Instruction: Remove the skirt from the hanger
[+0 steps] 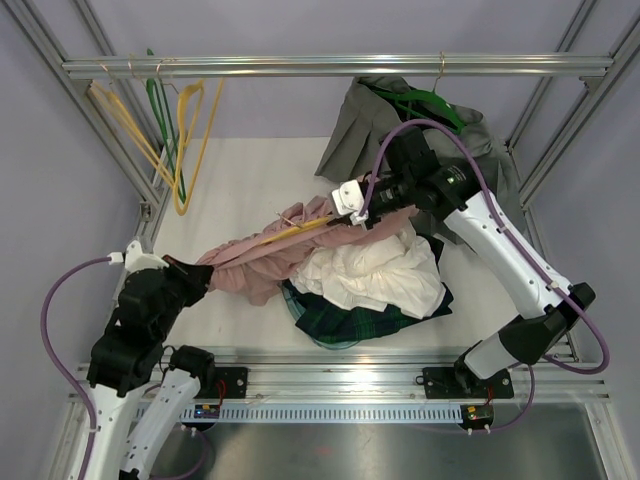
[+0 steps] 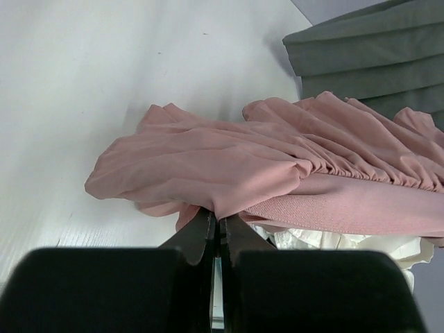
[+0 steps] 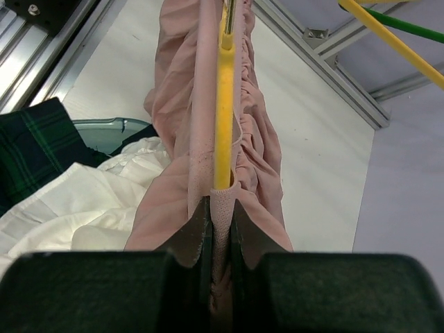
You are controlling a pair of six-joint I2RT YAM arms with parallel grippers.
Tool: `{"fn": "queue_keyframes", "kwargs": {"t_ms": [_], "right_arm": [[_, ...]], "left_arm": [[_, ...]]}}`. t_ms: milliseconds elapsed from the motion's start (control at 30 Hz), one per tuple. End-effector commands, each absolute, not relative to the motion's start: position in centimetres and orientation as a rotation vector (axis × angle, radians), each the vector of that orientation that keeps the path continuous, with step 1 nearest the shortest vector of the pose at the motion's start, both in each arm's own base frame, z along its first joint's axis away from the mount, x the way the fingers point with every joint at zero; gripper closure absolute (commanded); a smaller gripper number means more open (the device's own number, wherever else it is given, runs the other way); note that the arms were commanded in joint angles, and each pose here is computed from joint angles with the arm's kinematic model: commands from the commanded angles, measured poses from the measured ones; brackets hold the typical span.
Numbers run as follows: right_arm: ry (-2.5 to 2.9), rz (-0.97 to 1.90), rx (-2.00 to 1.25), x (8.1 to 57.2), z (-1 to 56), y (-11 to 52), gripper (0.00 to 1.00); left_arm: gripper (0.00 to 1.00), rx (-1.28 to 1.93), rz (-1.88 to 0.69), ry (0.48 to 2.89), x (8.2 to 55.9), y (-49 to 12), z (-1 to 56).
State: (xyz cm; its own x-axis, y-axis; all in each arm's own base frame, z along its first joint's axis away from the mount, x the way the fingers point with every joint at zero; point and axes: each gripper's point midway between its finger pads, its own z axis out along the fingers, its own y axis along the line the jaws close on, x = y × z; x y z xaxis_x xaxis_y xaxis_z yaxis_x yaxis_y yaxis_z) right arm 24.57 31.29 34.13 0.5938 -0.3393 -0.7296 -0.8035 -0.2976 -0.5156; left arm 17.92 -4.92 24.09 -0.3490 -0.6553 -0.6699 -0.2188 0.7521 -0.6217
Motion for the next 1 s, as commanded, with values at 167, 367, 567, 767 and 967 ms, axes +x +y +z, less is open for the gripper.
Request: {"fn": "queue_keyframes", "kwargs": {"t_ms": [167, 367, 567, 767, 967], "right_arm": [[0.820, 0.420, -1.925, 23.6, 35.8, 26.1, 1.00], [0.769, 0.514, -1.760, 23.1, 42.3, 26.7, 1.00], [0.769, 0.602, -1.703, 22.3, 44.8, 25.3, 1.00], [0.931, 0.714, -1.573, 23.0, 45.0, 25.5, 1.00], [0.983, 0.881, -1.389, 24.2, 48.5, 27.0, 1.00]], "left_arm": [[1.00, -0.855, -0.071, 1.812, 14.9, 3.4, 26.0], [1.00, -0.816, -0.026, 1.963, 16.7, 2.1, 22.3], [1.00, -0.827, -0.045, 1.996, 17.5, 1.4, 20.4], [1.00, -0.753, -0.151, 1.975, 18.7, 0.0, 21.2], [1.00, -0.709, -0.180, 2.036, 18.8, -1.0, 19.5]]}}
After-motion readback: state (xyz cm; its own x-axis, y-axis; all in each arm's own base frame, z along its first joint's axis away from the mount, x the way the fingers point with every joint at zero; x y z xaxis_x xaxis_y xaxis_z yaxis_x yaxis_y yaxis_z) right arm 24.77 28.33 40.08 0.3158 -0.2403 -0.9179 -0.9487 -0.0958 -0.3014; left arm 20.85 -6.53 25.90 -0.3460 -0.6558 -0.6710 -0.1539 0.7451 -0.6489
